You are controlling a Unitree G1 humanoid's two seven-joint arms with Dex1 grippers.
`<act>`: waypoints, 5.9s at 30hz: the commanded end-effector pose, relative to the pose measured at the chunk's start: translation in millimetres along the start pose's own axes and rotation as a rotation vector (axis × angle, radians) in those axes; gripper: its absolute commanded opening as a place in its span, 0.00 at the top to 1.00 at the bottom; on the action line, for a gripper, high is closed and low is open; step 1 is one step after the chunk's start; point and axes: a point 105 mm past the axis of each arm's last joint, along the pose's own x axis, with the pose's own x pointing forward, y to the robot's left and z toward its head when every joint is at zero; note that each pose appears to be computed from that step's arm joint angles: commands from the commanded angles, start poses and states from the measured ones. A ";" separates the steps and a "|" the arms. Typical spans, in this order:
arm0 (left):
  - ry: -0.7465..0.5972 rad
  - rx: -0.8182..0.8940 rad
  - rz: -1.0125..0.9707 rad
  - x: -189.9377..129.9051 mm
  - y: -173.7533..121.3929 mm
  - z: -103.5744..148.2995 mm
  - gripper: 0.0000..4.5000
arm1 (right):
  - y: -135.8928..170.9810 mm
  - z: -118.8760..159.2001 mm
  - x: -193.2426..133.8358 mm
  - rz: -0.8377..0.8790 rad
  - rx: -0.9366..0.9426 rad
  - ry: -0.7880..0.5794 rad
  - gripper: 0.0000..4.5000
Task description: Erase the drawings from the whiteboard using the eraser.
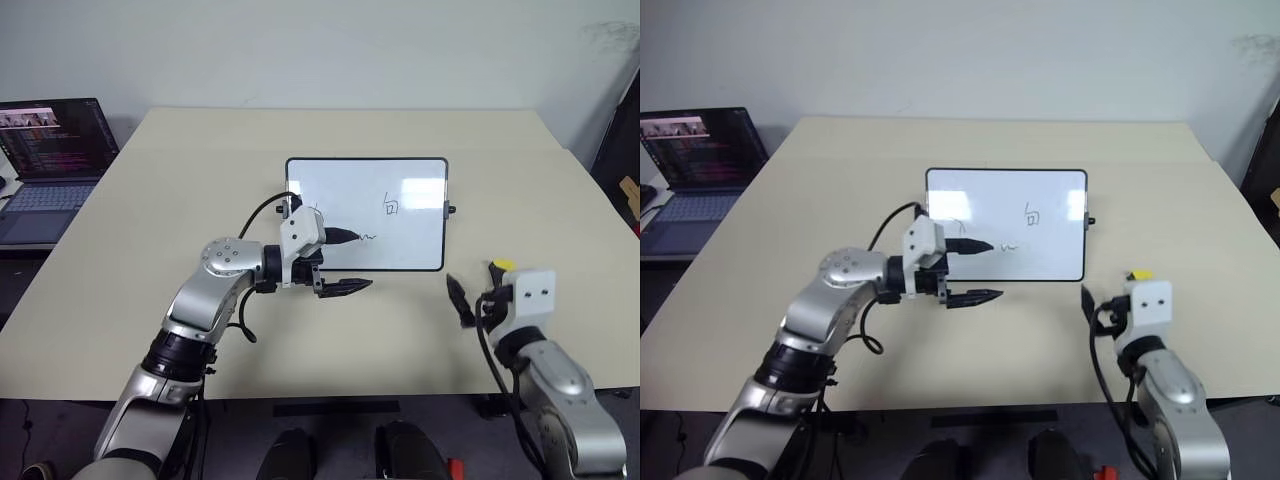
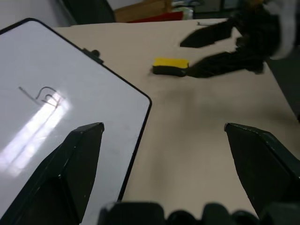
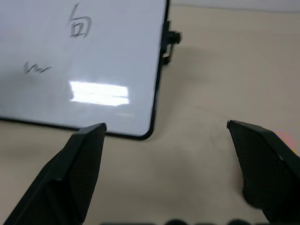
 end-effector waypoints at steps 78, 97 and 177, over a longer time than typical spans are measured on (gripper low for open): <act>0.267 -0.153 0.749 -104.6 73.1 -25.3 0.00 | 210.1 103.2 123.9 0.639 -0.637 -0.329 0.75; 0.195 -0.163 0.651 -83.4 68.7 -15.2 0.00 | 176.5 12.5 131.4 0.699 -0.761 0.006 0.75; 0.014 -0.115 0.452 -17.0 73.1 2.5 0.00 | 84.4 99.5 135.9 0.216 -0.465 -0.335 0.75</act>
